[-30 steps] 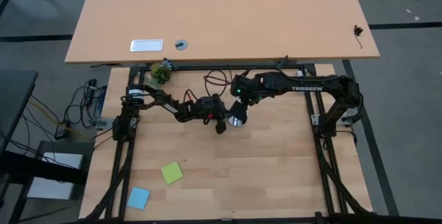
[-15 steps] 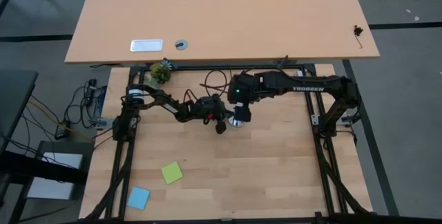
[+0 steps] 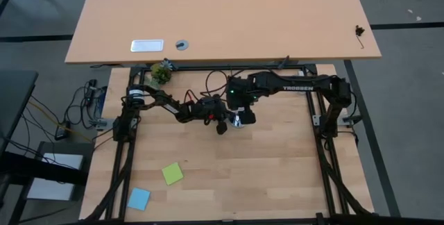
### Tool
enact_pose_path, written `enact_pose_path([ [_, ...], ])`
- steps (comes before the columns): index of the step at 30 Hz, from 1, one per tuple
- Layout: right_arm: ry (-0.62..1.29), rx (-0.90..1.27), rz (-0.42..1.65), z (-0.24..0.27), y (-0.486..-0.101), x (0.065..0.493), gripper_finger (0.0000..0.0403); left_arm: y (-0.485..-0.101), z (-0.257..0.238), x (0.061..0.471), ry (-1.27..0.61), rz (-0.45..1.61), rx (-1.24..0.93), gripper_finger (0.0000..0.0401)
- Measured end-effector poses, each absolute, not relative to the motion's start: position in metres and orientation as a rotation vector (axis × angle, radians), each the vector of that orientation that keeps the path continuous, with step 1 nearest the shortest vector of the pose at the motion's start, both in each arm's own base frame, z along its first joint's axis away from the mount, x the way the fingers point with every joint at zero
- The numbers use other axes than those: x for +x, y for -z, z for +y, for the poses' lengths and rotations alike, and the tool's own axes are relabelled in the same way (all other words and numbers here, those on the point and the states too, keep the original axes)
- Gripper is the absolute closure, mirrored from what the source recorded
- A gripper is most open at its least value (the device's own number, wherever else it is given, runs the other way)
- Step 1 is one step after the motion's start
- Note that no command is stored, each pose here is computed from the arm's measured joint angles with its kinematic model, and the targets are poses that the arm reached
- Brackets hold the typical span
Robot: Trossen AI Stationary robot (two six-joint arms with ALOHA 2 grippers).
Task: Screw lightbulb
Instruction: Insert the lightbulb into the lamp
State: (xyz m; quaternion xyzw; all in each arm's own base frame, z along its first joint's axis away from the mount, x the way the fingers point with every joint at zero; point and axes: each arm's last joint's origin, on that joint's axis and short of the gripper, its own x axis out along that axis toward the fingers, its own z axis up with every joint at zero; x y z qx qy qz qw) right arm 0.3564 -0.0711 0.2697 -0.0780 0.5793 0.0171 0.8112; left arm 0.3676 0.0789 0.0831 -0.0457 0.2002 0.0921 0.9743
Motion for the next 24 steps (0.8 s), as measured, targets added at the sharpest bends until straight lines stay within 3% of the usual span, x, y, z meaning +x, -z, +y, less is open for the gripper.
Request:
enact_pose_path([
  [5,0.038,-0.061,1.251,-0.071,-0.266,0.358,0.0120,-0.083,0.079,0.368,-0.186,0.404,-0.092,0.0401],
  [8,0.178,0.100,1.239,-0.072,-0.266,0.359,0.0129,-0.083,0.079,0.368,-0.186,0.404,-0.091,0.0401],
  [14,0.425,0.395,1.205,-0.073,-0.265,0.358,0.0117,-0.083,0.079,0.368,-0.185,0.405,-0.089,0.0401],
  [24,0.331,0.302,1.166,-0.068,-0.280,0.352,0.0070,-0.083,0.079,0.368,-0.185,0.404,-0.089,0.0401],
])
